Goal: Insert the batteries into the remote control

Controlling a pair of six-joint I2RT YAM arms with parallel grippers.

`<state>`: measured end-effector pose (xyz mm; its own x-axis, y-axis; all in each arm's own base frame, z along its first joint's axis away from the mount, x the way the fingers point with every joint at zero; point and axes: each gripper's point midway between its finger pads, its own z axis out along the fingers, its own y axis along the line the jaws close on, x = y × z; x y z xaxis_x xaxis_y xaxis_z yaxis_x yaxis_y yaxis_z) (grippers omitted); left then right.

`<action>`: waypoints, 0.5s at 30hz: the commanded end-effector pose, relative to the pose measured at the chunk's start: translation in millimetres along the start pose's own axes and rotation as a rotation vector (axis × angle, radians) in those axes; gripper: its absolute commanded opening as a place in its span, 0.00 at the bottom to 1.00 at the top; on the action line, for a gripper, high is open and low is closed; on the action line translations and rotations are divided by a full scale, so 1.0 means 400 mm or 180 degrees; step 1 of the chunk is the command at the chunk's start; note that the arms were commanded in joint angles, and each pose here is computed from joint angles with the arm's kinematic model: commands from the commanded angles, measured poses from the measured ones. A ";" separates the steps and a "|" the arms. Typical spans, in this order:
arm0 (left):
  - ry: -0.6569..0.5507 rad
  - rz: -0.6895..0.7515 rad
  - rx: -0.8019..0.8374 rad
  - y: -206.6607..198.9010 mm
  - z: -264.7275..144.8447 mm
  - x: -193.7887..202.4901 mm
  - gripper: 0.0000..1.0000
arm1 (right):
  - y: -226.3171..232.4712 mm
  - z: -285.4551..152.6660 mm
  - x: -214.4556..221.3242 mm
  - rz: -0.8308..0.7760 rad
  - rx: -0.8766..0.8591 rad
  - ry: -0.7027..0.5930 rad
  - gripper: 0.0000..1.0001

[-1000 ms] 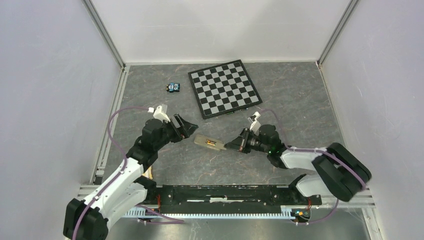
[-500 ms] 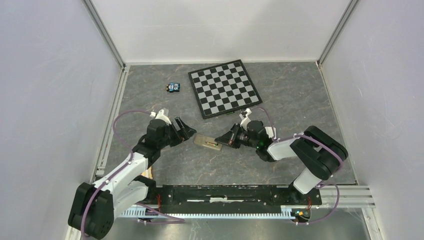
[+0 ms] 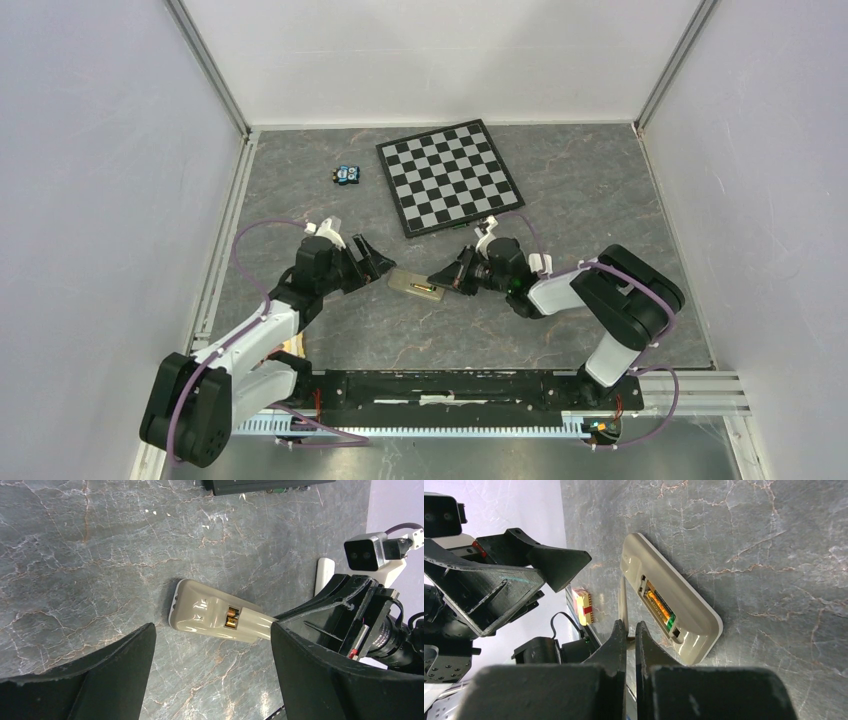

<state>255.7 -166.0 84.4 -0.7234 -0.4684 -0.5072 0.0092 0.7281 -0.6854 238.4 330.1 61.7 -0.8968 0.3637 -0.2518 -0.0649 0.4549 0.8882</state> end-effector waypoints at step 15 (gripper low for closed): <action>-0.0125 0.0205 0.0149 -0.035 0.002 -0.042 0.89 | -0.027 0.032 -0.012 -0.0108 0.0304 0.0054 0.00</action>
<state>255.4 -166.1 83.1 -0.7268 -0.4596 -0.5104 0.0150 0.7323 -0.6808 242.5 330.9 46.1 -0.9088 0.3431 -0.2377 -0.0262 0.5215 0.8529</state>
